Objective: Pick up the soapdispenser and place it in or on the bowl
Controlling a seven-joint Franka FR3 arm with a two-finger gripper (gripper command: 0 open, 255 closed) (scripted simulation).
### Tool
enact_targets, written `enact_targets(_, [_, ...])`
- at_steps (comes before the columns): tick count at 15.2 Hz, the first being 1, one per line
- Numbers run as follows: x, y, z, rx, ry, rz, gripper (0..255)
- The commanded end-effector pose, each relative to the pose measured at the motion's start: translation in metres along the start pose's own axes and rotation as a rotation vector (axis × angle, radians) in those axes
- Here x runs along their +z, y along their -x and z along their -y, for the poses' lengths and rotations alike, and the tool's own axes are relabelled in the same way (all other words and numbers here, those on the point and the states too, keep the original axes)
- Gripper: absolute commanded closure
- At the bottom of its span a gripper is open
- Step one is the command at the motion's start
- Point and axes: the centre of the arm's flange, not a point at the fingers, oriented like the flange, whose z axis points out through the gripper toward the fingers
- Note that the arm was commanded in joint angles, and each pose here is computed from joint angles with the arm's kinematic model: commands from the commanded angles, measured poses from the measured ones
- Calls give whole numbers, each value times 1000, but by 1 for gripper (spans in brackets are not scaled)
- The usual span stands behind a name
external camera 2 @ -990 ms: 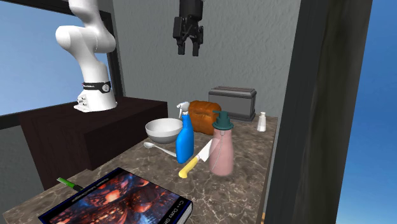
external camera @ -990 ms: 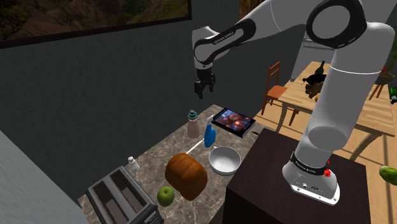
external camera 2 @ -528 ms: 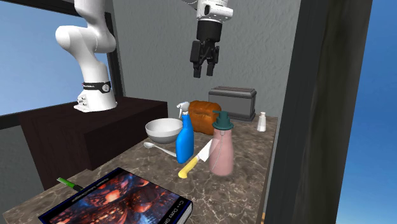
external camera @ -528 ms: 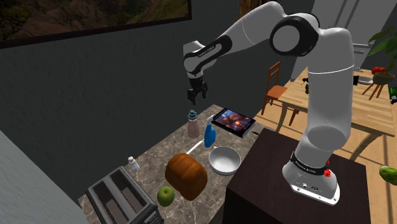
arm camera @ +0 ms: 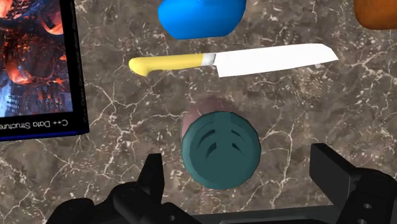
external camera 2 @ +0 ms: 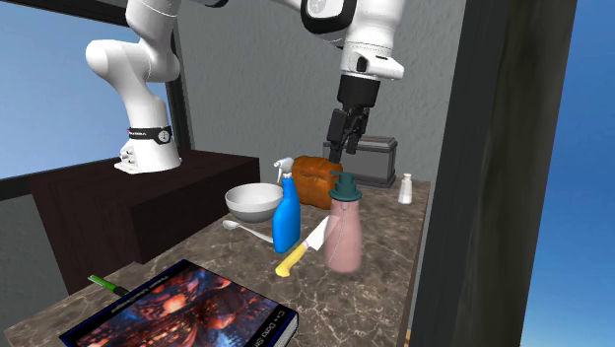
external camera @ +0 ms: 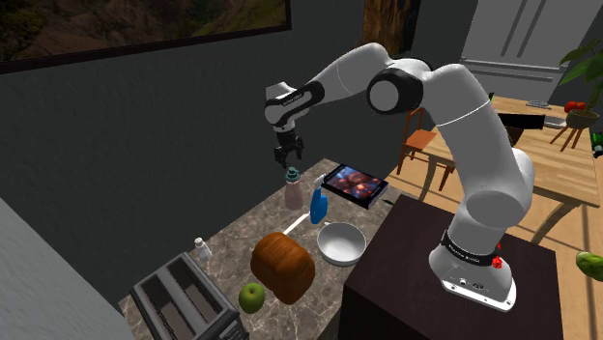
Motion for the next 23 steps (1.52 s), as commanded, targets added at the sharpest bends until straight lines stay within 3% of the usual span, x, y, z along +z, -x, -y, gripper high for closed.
enact_targets(1, [22,-22,0,4,-3,16,0])
enact_targets(5, [58,-65,-3,11,-9,47,0])
enact_targets(13, [99,-64,-3,11,-9,47,0])
enact_targets(21, [99,-64,-3,11,-9,47,0])
enact_targets(22, [99,-64,-3,11,-9,47,255])
enact_targets(23, [99,-64,-3,11,-9,47,255])
